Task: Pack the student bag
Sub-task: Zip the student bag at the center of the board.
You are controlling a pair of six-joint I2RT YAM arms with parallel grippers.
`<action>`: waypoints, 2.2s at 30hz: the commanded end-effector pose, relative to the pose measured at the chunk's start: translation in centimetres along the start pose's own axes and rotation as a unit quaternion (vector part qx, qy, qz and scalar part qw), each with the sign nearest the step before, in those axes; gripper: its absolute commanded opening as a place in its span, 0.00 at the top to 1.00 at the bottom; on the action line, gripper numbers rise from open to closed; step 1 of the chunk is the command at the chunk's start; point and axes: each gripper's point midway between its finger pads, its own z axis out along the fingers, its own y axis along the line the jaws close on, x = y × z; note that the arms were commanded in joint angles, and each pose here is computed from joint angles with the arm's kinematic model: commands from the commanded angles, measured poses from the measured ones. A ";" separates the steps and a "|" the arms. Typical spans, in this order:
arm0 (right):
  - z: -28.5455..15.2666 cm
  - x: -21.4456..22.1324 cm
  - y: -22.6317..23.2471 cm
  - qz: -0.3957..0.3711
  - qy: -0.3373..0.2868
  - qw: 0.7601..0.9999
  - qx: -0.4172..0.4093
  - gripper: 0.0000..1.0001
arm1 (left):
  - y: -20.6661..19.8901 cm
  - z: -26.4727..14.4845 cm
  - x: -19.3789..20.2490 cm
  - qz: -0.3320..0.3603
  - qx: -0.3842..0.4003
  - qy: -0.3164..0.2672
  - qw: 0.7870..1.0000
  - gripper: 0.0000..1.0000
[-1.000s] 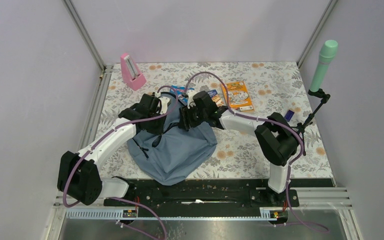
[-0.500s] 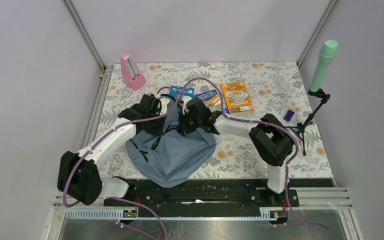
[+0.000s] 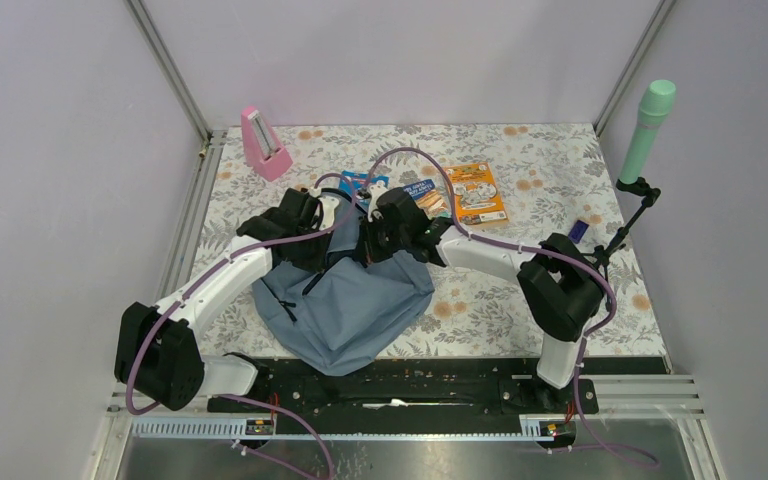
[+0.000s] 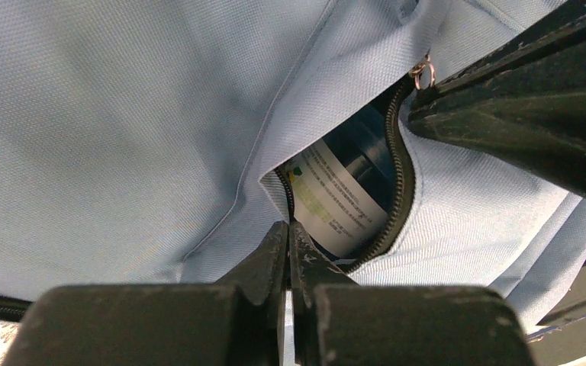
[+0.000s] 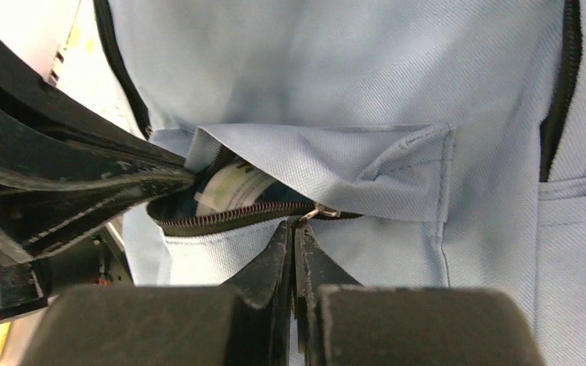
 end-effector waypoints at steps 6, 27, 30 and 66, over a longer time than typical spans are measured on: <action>-3.1 -3.4 6.5 0.009 -0.018 0.996 -0.090 1.00 | -0.9 -1.2 -2.5 0.005 0.021 -0.053 0.998 1.00; -7.7 -6.4 8.5 -0.016 -0.021 0.998 -0.061 1.00 | -2.7 -7.9 -7.8 0.001 0.052 -0.210 0.976 0.44; -7.9 -6.4 8.1 -0.027 -0.033 0.998 -0.056 1.00 | -2.3 -8.8 -8.7 -0.019 0.040 -0.231 0.972 0.37; -6.8 -6.1 6.3 -0.008 -0.106 0.993 -0.042 1.00 | -8.0 1.3 -8.4 -0.136 0.283 -0.052 0.948 0.79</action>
